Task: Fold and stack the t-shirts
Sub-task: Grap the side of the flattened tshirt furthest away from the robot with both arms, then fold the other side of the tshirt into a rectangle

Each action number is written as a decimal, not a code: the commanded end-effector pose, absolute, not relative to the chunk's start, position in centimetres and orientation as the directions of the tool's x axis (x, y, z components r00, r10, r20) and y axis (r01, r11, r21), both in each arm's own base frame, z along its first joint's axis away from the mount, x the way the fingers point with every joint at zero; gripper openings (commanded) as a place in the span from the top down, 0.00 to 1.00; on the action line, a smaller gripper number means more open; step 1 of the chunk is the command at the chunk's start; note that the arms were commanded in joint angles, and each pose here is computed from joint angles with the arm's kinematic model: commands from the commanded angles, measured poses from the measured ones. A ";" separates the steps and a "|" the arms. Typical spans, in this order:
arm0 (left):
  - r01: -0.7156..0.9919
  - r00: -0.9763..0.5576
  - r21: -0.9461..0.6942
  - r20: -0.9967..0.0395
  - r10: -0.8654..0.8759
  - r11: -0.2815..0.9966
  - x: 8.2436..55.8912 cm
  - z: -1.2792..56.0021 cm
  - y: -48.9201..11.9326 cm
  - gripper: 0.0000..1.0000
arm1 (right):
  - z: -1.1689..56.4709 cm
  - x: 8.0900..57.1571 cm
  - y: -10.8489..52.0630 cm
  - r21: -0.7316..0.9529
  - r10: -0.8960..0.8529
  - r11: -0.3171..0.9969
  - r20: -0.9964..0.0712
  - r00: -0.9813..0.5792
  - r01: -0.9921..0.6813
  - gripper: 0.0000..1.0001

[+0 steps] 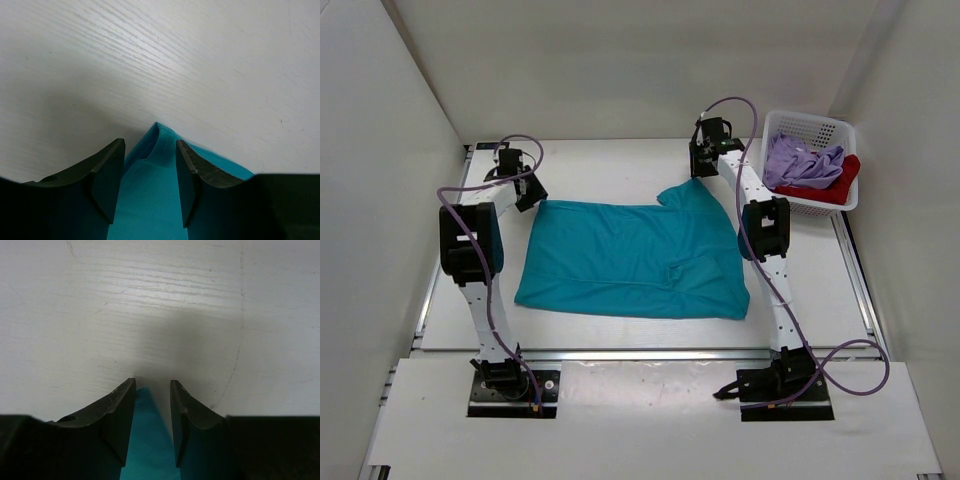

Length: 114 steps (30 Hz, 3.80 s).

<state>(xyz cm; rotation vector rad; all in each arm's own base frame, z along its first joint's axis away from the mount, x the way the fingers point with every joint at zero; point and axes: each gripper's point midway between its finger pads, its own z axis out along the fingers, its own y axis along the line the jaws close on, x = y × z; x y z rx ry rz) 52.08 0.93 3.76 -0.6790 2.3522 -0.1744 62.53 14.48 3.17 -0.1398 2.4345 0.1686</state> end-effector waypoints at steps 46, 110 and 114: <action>-0.277 -0.534 -0.463 -0.654 -0.535 0.842 51.2 11.8 -2.4 1.00 | 15.4 48.7 17.2 0.198 -0.110 0.943 -0.577 -0.809 -0.269 1.00; -0.203 -0.498 -0.576 -0.635 -0.590 0.791 34.8 11.5 -7.9 0.72 | 9.9 24.6 17.7 0.353 0.039 0.901 -0.646 -0.762 -0.254 1.00; -0.196 -0.605 -0.616 -0.536 -0.589 0.763 33.6 7.9 -10.9 0.74 | 7.7 26.6 18.8 0.378 0.036 0.886 -0.632 -0.774 -0.267 1.00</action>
